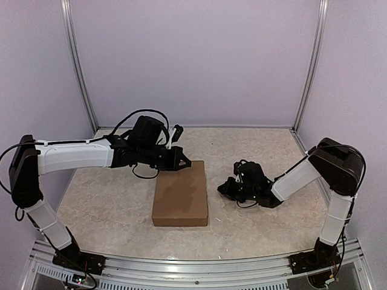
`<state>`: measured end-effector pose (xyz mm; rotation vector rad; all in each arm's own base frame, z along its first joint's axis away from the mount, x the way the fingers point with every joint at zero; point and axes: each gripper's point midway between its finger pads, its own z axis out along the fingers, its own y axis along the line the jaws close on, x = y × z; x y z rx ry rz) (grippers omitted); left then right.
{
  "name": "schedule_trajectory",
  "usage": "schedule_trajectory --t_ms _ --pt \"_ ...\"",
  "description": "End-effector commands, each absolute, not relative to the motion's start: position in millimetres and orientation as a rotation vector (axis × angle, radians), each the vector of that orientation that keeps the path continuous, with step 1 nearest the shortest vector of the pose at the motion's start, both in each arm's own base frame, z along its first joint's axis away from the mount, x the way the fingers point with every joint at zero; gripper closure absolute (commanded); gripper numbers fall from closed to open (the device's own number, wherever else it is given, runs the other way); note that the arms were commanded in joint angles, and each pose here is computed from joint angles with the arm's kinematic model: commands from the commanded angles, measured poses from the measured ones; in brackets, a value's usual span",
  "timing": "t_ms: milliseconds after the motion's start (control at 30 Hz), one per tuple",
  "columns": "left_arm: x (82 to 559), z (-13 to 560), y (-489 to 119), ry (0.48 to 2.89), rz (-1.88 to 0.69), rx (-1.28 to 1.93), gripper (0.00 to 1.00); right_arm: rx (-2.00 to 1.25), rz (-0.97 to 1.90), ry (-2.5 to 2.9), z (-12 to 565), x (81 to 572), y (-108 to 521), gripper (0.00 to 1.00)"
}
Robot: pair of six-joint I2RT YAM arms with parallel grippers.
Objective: Fold the paper box
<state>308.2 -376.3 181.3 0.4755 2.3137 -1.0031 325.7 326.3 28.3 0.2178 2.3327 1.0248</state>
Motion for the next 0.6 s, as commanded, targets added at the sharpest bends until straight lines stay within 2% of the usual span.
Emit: schedule_trajectory --t_ms 0,133,400,567 --pt "319.1 187.8 -355.0 2.293 -0.935 0.428 1.00 0.199 0.902 2.316 35.4 325.9 291.4 1.00" --pt "330.8 195.8 -326.0 2.287 -0.804 0.371 1.00 0.179 0.788 2.297 46.9 328.1 264.4 1.00" --pt "338.8 179.5 -243.7 2.320 -0.484 0.144 0.63 0.003 0.665 2.269 88.5 323.6 252.6 1.00" --pt "328.1 149.2 -194.1 2.356 -0.365 -0.038 0.58 -0.074 0.660 2.287 98.1 318.0 255.8 1.00"
